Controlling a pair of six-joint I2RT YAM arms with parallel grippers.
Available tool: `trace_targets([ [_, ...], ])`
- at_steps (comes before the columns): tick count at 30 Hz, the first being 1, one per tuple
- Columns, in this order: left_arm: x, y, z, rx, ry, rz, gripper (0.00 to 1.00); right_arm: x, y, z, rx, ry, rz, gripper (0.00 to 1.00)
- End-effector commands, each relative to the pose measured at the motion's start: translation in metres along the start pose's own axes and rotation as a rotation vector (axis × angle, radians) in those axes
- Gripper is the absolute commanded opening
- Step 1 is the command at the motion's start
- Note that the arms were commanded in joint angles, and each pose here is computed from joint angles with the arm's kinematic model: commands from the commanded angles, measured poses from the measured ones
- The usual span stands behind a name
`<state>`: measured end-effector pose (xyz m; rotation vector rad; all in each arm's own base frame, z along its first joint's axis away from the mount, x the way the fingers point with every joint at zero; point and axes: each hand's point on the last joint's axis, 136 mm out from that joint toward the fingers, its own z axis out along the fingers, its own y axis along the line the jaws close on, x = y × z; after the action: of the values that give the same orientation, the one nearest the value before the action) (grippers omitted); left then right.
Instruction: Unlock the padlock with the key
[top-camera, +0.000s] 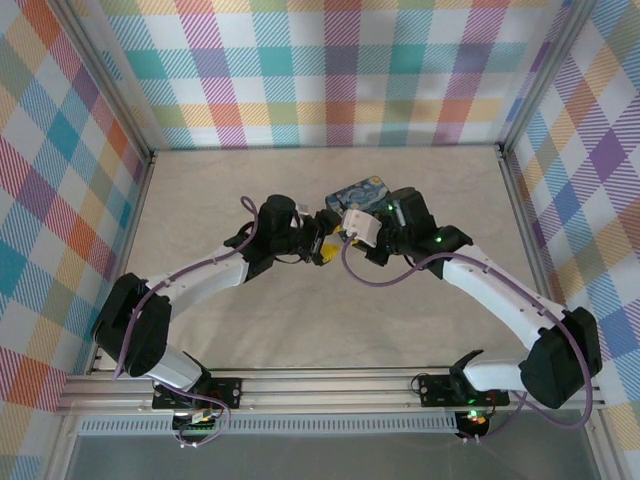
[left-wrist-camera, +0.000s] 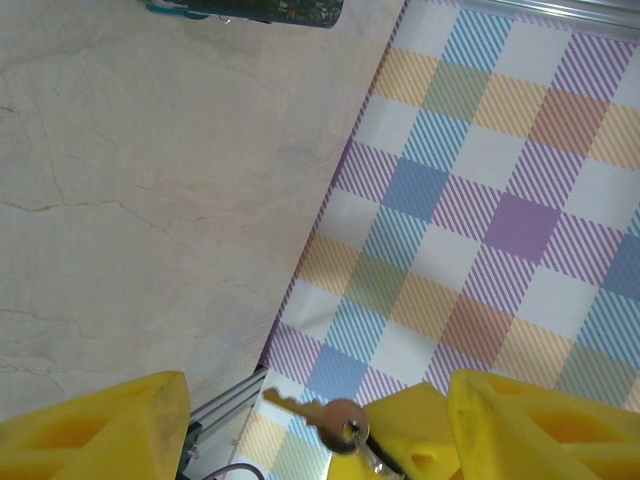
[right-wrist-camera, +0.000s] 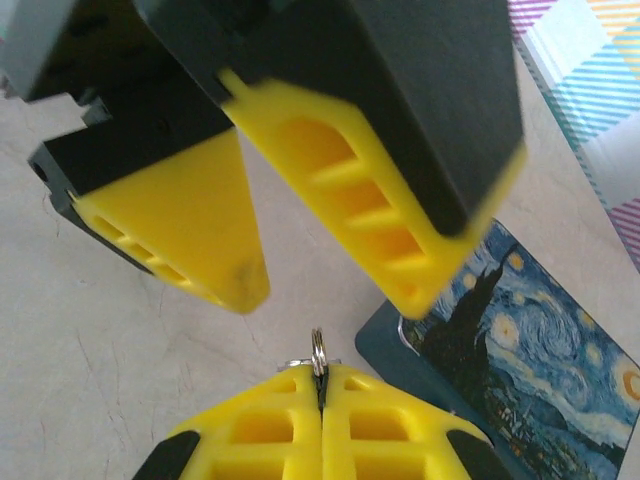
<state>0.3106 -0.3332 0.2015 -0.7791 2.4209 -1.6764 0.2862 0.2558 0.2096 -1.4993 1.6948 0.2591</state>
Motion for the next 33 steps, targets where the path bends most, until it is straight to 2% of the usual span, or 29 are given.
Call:
trace_targets([
  [1,0.011,-0.023,0.003,0.061,0.036,0.018,0.68,-0.027,-0.005,-0.001,0.005,-0.077,-0.078,0.00],
  [19,0.012,-0.020,0.006,0.060,0.040,0.018,0.65,-0.036,0.014,0.009,-0.048,-0.087,-0.121,0.00],
  [33,0.012,-0.018,0.007,0.059,0.039,0.019,0.54,-0.032,0.023,0.008,-0.075,-0.079,-0.125,0.00],
])
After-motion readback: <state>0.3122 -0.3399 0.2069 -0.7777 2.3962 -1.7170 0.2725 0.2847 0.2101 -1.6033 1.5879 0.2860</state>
